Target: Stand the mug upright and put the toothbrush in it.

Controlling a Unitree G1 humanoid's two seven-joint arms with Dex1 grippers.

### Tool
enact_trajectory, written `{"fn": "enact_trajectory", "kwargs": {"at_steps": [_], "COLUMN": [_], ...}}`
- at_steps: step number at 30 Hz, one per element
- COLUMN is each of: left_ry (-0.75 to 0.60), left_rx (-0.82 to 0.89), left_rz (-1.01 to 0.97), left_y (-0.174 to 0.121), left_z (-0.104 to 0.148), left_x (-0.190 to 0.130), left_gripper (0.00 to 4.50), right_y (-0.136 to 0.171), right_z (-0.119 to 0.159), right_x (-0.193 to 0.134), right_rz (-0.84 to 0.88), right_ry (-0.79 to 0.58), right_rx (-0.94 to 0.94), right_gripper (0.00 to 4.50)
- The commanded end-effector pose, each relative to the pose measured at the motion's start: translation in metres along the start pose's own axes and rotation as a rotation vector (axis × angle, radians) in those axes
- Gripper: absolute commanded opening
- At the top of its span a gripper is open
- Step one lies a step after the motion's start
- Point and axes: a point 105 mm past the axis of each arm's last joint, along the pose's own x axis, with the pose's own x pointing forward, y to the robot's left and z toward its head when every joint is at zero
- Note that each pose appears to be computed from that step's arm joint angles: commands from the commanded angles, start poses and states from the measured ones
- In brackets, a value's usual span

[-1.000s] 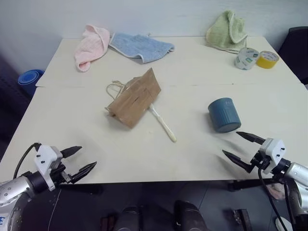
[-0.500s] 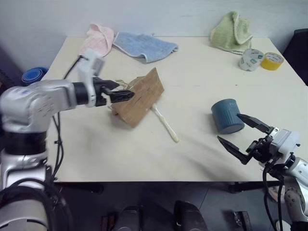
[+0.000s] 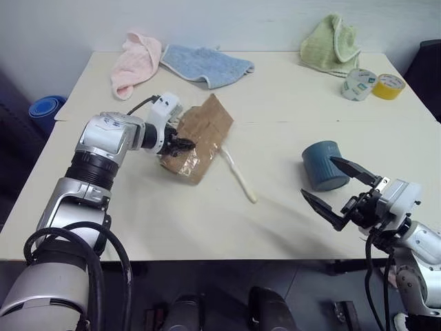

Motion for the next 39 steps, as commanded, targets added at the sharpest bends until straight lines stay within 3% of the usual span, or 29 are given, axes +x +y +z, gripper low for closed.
{"fn": "enact_trajectory", "kwargs": {"at_steps": [1,3,5,14,17,21,24,27,29,31,34,39], "left_ry": [-0.150,-0.253,-0.310,0.001,0.054,0.033,-0.085,-0.080,-0.047,-0.137,-0.222,-0.372], "left_rx": [-0.052,-0.070,-0.079,-0.226,-0.290,-0.309,-0.234,-0.159,-0.018,0.172,0.425,0.481], "left_rz": [0.069,0.105,0.124,0.595,0.656,0.584,0.557,0.560,0.549,0.438,0.292,-0.074], "left_y": [0.019,0.028,0.030,0.056,0.054,0.041,0.041,0.043,0.042,0.029,0.007,-0.046], "left_z": [0.015,0.019,0.019,-0.086,-0.112,-0.118,-0.092,-0.086,-0.081,-0.057,-0.038,-0.039], "left_x": [-0.030,-0.056,-0.080,-0.196,-0.210,-0.201,-0.209,-0.223,-0.237,-0.246,-0.248,-0.203], "left_gripper": [0.61,0.06,0.06,0.06,0.06,0.88,1.67,2.49,2.49,2.49,3.04,4.47], "right_y": [0.002,0.003,0.004,0.003,-0.004,-0.025,-0.050,-0.066,-0.080,-0.097,-0.120,-0.143], "right_z": [0.008,0.007,0.006,-0.005,-0.012,-0.017,-0.021,-0.023,-0.024,-0.027,-0.040,-0.072], "right_x": [0.006,0.010,0.013,0.025,0.024,0.012,-0.009,-0.026,-0.041,-0.062,-0.080,-0.068], "right_rz": [0.003,0.012,0.024,0.088,0.090,0.058,0.003,-0.019,-0.048,-0.097,-0.197,-0.273], "right_ry": [-0.033,-0.041,-0.046,-0.045,-0.015,0.036,0.111,0.173,0.229,0.308,0.440,0.710], "right_rx": [-0.018,-0.009,-0.002,0.045,0.052,0.061,0.033,0.025,0.055,0.149,0.241,0.367], "right_gripper": [4.50,4.50,4.50,4.50,4.50,4.50,4.50,4.50,4.50,4.50,4.50,4.50]}}
